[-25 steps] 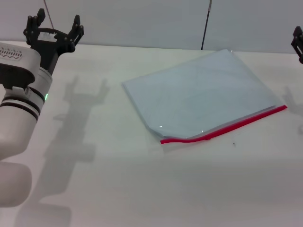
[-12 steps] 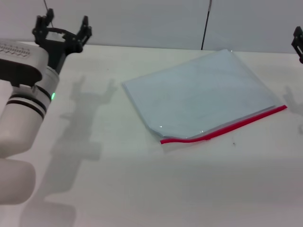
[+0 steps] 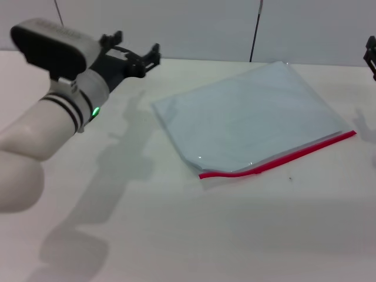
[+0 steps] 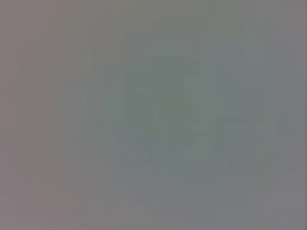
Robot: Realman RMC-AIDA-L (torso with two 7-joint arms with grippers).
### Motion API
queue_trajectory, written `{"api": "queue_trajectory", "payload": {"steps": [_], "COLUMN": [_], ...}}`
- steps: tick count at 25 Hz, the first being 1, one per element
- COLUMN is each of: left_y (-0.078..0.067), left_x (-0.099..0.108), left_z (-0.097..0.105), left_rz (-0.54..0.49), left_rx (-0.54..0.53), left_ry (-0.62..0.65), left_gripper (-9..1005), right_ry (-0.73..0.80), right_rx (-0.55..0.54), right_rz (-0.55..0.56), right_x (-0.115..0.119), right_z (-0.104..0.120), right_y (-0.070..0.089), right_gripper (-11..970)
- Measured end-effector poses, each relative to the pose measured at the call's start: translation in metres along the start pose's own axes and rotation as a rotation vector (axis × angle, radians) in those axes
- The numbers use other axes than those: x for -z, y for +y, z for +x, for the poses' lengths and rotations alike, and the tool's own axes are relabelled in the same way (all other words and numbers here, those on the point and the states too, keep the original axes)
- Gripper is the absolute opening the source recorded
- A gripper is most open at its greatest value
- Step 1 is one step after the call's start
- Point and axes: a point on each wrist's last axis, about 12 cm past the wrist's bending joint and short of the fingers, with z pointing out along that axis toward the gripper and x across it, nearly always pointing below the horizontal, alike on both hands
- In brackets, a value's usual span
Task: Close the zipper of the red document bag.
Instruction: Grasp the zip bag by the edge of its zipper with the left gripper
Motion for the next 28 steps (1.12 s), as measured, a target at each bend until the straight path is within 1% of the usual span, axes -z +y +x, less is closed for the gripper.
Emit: {"api": "queue_trajectory", "payload": {"steps": [3,8,11,16,20,24,28], "left_y": [-0.009,-0.025,-0.029,-0.032,-0.037,-0.043,-0.055], "left_x": [-0.002,-0.003,-0.002,-0.001,0.003,0.003,0.003], "left_z": [-0.008,-0.019,-0.027,-0.041,-0.047,-0.052,-0.058], "left_rz": [0.066,0.180,0.235,0.316,0.402,0.442,0.462], "left_rx": [-0.050,-0.162,-0.218,-0.280,-0.332,-0.414,-0.537], "left_ry": [0.043,0.149,0.213,0.289,0.357,0.414,0.454], "left_gripper": [890,890,890,890,889,889,889], "right_ry": [0.000,-0.002,0.003,0.028,0.030,0.029,0.027], "right_rx": [0.000,0.001,0.002,0.003,0.008,0.008,0.009], "right_rz": [0.000,0.000,0.002,0.005,-0.001,-0.003,-0.005], "right_x": [0.000,0.000,0.000,-0.002,-0.002,-0.003,-0.004], "right_z": [0.000,0.000,0.000,0.002,0.002,0.001,0.001], "right_y": [0.000,0.000,-0.001,-0.001,0.000,0.000,0.001], "right_gripper": [707,707,707,706,706,706,706]}}
